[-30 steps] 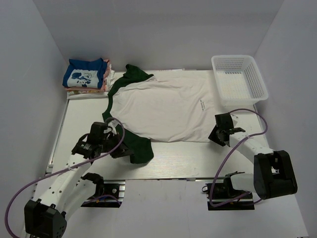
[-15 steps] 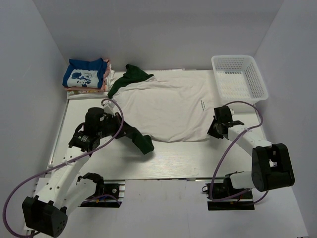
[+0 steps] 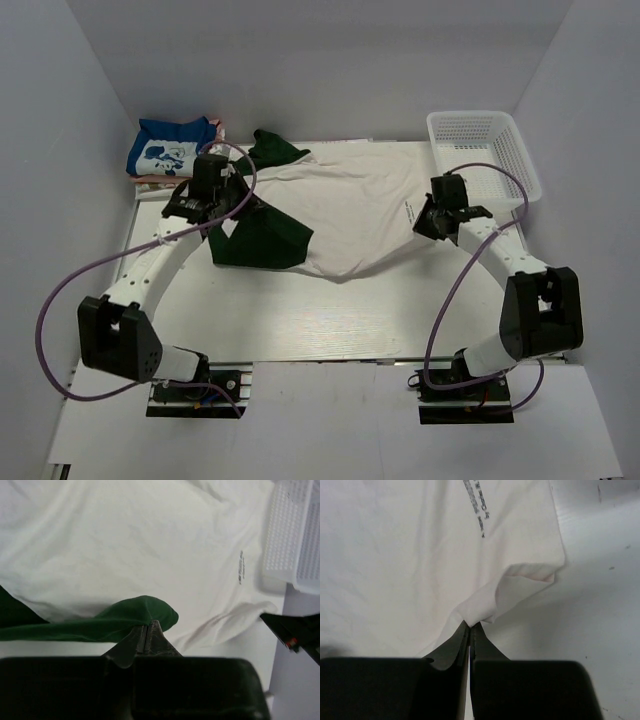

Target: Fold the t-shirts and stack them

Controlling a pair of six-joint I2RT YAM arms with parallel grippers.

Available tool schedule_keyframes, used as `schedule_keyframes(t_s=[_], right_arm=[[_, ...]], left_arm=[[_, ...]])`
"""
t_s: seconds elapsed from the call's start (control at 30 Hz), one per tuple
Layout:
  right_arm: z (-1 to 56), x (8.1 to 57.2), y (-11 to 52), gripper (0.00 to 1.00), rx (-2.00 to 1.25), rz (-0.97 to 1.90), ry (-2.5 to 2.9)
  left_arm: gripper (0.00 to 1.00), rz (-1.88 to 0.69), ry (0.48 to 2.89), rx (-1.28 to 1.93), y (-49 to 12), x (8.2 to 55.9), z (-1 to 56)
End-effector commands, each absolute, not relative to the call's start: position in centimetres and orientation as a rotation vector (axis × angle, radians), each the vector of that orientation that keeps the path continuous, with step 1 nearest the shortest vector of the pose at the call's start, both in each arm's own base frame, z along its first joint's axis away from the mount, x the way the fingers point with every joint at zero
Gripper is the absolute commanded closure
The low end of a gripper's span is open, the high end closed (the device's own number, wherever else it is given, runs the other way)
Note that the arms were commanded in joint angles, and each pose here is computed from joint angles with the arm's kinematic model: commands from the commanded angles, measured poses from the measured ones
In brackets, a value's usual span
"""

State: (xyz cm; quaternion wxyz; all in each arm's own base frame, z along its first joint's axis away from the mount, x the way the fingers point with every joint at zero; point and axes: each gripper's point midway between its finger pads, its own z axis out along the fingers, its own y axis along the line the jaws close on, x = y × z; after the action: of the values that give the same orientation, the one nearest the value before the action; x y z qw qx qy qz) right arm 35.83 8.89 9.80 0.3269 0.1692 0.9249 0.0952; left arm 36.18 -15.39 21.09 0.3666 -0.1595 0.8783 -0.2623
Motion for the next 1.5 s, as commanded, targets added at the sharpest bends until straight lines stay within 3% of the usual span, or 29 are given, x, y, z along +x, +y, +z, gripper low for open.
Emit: schedule_keyframes(t_s=[0.0, 0.43, 0.63, 0.67, 0.7, 0.73, 0.77, 0.8, 0.83, 0.87, 0.9, 1.2, 1.47], right_arm=[[11.8, 38.1, 8.7, 1.00, 0.440, 0.221, 2.383], [13.4, 45.0, 8.7, 1.00, 0.486, 0.161, 2.328], [12.2, 47.5, 8.6, 1.00, 0.502, 0.128, 2.335], [11.4, 47.7, 8.6, 0.98, 0.508, 0.117, 2.352], [11.7, 48.2, 8.7, 0.93, 0.506, 0.119, 2.347], [11.0, 48.5, 8.8, 0.81, 0.509, 0.107, 2.371], [11.0, 48.2, 8.8, 0.69, 0.498, 0.092, 2.392], [11.5, 48.4, 9.1, 0.63, 0.479, 0.103, 2.391], [11.9, 48.2, 9.7, 0.48, 0.447, 0.123, 2.392], [12.1, 48.2, 10.1, 0.10, 0.430, 0.145, 2.382], [12.1, 47.9, 10.7, 0.10, 0.407, 0.176, 2.385], [12.9, 44.5, 15.2, 0.10, 0.193, 0.408, 2.361], [8.6, 44.1, 18.0, 0.10, 0.075, 0.445, 2.474]], left_arm=[[1.00, -0.543, 2.171, -0.454, -13.1, 39.7, 23.2], [1.00, -0.356, 2.058, -0.449, -8.2, 49.4, 23.3], [1.00, -0.446, 2.094, -0.343, -8.8, 54.9, 19.6], [0.93, -0.466, 2.090, -0.330, -9.2, 55.9, 20.0], [0.76, -0.485, 2.116, -0.329, -9.2, 56.5, 19.2], [0.53, -0.462, 2.210, -0.368, -8.5, 56.6, 15.7], [0.28, -0.464, 2.198, -0.365, -8.6, 57.5, 16.7], [0.16, -0.460, 2.216, -0.393, -8.0, 57.7, 16.1], [0.10, -0.471, 2.240, -0.400, -7.8, 57.5, 15.8], [0.04, -0.477, 2.231, -0.408, -7.8, 57.5, 16.3], [0.00, -0.514, 2.230, -0.389, -8.3, 57.0, 16.4], [0.00, -0.661, 2.128, -0.291, -10.7, 51.5, 19.7], [0.00, -0.677, 2.242, -0.309, -11.1, 46.5, 14.3]])
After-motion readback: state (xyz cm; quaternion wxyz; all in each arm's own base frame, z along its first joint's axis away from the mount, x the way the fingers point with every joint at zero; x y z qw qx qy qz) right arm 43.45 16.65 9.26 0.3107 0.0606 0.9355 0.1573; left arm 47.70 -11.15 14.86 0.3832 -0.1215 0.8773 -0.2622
